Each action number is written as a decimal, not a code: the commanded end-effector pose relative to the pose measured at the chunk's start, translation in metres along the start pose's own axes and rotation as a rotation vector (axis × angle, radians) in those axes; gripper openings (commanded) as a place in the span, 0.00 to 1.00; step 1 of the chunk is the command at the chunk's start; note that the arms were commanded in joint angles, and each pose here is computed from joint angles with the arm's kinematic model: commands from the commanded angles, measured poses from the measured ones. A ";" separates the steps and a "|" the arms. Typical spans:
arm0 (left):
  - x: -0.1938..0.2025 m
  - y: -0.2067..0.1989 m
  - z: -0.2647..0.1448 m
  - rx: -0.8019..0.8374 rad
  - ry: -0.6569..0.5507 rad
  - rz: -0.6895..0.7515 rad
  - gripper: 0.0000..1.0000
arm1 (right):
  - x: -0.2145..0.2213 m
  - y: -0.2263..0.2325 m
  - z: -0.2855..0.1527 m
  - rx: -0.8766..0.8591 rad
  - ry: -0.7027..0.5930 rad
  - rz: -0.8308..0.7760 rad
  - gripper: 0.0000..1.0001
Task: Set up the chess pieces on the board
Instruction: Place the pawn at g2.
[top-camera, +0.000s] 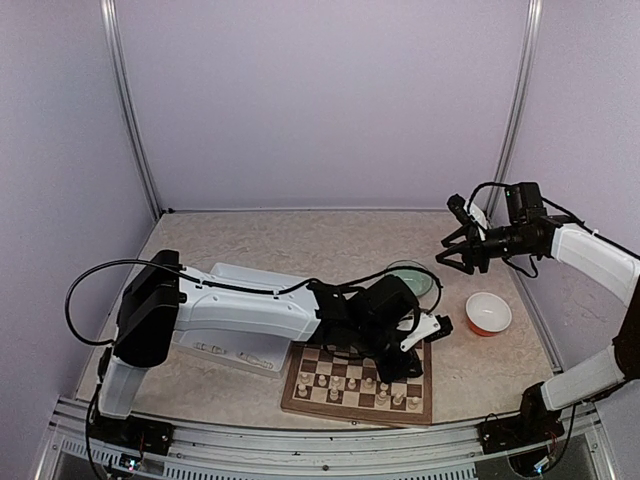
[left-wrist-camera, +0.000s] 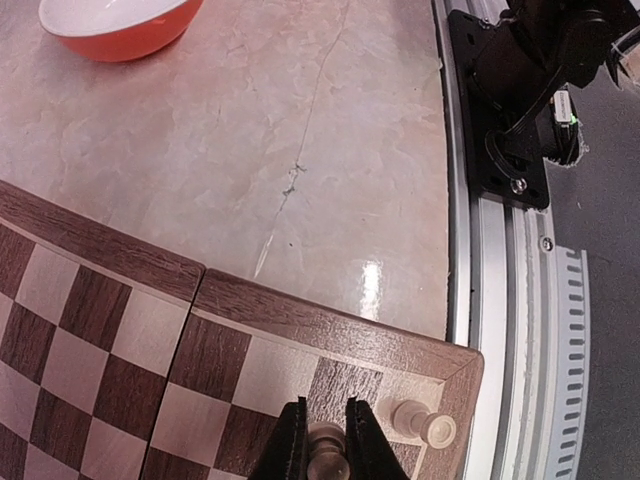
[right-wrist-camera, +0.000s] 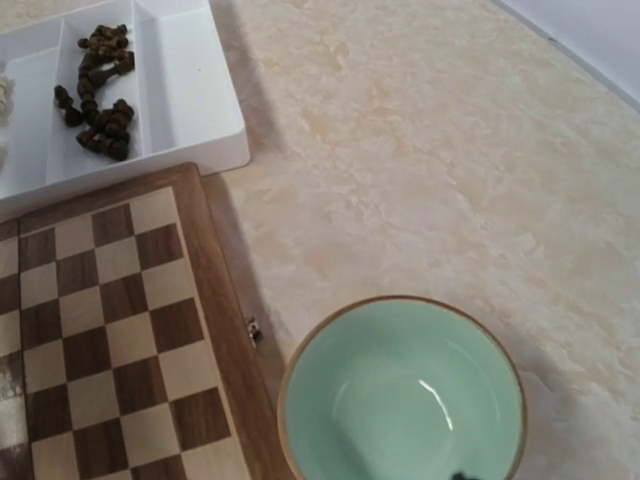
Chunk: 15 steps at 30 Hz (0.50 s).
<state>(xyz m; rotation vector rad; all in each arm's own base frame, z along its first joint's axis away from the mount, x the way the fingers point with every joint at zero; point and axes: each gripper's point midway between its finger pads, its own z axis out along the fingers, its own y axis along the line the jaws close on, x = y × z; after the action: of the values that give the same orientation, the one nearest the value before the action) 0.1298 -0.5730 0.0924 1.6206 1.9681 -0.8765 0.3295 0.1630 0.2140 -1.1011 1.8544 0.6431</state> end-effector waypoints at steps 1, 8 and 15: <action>0.014 -0.003 0.005 0.029 0.076 0.031 0.13 | 0.004 0.004 0.002 -0.029 -0.001 0.013 0.55; 0.024 -0.003 0.010 0.055 0.125 0.021 0.13 | 0.005 0.006 0.003 -0.044 -0.001 0.016 0.55; 0.031 -0.003 0.015 0.066 0.150 0.016 0.13 | 0.006 0.007 0.004 -0.053 0.001 0.016 0.55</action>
<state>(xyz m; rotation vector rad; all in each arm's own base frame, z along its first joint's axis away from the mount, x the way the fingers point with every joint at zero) 0.1202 -0.5625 0.0654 1.7503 2.0347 -0.8384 0.3279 0.1653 0.2128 -1.1126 1.8462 0.6668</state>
